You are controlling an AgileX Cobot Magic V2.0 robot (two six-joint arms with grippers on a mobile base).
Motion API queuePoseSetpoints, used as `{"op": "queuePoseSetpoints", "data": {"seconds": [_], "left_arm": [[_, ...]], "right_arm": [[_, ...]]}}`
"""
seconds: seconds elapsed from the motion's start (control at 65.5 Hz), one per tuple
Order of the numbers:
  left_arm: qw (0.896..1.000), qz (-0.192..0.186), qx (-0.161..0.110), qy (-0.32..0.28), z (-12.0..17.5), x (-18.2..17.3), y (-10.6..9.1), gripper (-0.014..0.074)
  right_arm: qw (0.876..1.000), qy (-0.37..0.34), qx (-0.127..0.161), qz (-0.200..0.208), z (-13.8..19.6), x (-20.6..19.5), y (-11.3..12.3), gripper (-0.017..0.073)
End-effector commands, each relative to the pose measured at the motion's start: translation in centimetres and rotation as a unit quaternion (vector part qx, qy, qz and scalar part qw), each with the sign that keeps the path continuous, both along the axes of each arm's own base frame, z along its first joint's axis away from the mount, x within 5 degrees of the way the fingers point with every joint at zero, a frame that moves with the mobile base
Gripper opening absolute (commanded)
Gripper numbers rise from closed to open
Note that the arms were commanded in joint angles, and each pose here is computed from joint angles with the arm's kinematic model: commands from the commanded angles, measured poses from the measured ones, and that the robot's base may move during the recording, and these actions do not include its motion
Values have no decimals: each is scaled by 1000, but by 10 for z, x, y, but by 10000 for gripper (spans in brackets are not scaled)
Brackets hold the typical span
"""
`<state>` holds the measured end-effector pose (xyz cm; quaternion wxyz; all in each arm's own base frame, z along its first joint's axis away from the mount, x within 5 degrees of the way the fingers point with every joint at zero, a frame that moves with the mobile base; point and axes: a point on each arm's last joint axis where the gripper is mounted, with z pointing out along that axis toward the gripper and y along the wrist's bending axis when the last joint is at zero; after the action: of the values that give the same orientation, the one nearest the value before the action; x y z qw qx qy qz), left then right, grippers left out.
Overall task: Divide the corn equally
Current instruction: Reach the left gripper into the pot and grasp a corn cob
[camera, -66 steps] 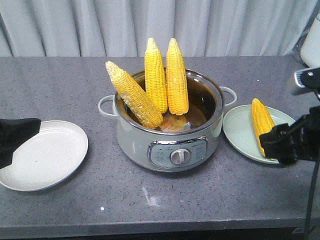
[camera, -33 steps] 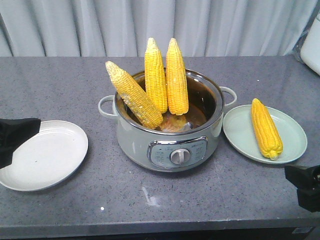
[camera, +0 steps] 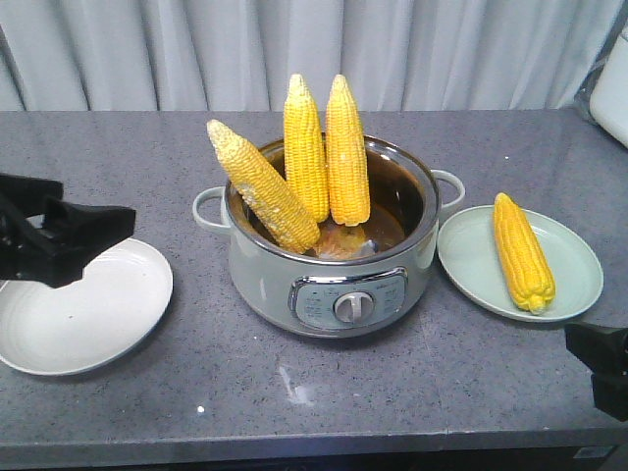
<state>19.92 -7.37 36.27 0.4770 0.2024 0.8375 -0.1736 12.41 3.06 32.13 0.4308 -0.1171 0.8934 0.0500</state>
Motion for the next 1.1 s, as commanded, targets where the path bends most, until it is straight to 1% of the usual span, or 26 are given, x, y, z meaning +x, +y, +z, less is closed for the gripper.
{"op": "queuePoseSetpoints", "data": {"seconds": [0.0,0.092,0.229,0.321,0.397,0.55,0.626,0.702,0.763,0.931,1.084], "left_arm": [[998,-8,-44,-45,20,18,-9,589],[997,-29,-57,-46,21,36,-17,618],[996,-42,-68,-36,15,65,-27,622],[996,-46,-69,-29,10,83,-32,617],[997,-49,-62,-23,5,98,-36,615],[997,-50,-58,-9,-5,127,-42,611],[997,-58,-54,-6,-9,139,-47,610],[996,-68,-56,-3,-12,151,-57,608],[995,-84,-56,-3,-13,157,-70,607],[990,-131,-45,-11,-20,167,-106,598],[988,-150,-43,-11,-25,169,-127,564]], "right_arm": [[999,-43,9,-1,13,2,0,496],[999,-43,9,-1,13,2,0,496],[999,-43,9,-1,13,2,0,496],[999,-43,9,-1,13,2,0,496],[999,-43,9,-1,13,2,0,496],[999,-43,9,-1,13,2,0,496],[999,-43,9,-1,13,2,0,496],[999,-43,9,-1,13,2,0,496],[999,-43,9,-1,13,2,0,496],[999,-43,9,-1,13,2,0,496],[999,-43,9,-1,13,2,0,496]]}}
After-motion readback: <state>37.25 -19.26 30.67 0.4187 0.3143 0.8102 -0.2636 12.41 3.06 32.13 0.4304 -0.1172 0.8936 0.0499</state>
